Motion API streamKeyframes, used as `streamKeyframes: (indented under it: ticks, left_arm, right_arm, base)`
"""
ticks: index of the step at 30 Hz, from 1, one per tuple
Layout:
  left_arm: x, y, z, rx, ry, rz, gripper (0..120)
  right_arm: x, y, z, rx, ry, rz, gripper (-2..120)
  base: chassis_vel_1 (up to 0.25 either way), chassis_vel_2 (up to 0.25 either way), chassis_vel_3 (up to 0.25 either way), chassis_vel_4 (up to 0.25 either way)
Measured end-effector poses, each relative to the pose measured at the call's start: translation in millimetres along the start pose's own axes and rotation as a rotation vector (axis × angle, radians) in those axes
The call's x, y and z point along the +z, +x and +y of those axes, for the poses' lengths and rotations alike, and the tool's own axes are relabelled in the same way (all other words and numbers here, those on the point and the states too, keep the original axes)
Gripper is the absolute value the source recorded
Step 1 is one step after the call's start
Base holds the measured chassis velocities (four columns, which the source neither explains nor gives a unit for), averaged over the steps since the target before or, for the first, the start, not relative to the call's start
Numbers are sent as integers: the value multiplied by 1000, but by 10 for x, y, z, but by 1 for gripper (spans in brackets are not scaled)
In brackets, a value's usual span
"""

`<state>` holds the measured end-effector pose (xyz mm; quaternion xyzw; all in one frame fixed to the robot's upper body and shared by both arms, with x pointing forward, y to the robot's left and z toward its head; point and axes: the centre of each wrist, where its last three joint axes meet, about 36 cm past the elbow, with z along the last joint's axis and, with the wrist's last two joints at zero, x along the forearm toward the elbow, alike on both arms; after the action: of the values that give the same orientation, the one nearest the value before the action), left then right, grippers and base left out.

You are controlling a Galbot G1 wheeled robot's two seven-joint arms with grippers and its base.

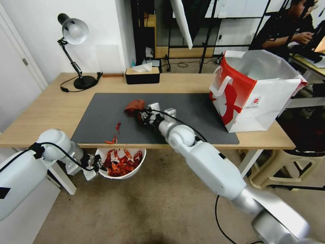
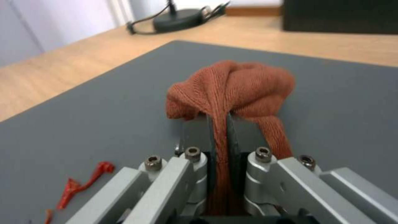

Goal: Sweep shrimp from table into container with towel, then put container into takeout bag.

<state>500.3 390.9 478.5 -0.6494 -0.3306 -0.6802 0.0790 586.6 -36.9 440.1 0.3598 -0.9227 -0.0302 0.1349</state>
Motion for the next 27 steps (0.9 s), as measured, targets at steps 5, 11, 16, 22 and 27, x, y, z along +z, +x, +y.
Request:
streamKeyframes:
  ticks: [5,11,16,22,27]
  left_arm:
    - [9,16,0,-1,0,4,0]
    - [40,24,-4,0,5,8,0]
    - [48,27,-2,-1,5,9,0]
    - [43,21,-9,-3,6,7,0]
    - [46,23,-14,-5,7,8,0]
  right_arm:
    - [13,-22,17,-66,19,46,4]
    - [170,111,45,-209,22,83,4]
    - [225,220,101,-270,27,87,4]
    - [289,424,183,-335,57,106,4]
    - [343,540,183,-366,71,115,4]
  base:
    - [0,0,0,0]
    - [0,0,0,0]
    - [0,0,0,0]
    - [0,0,0,0]
    - [0,0,0,0]
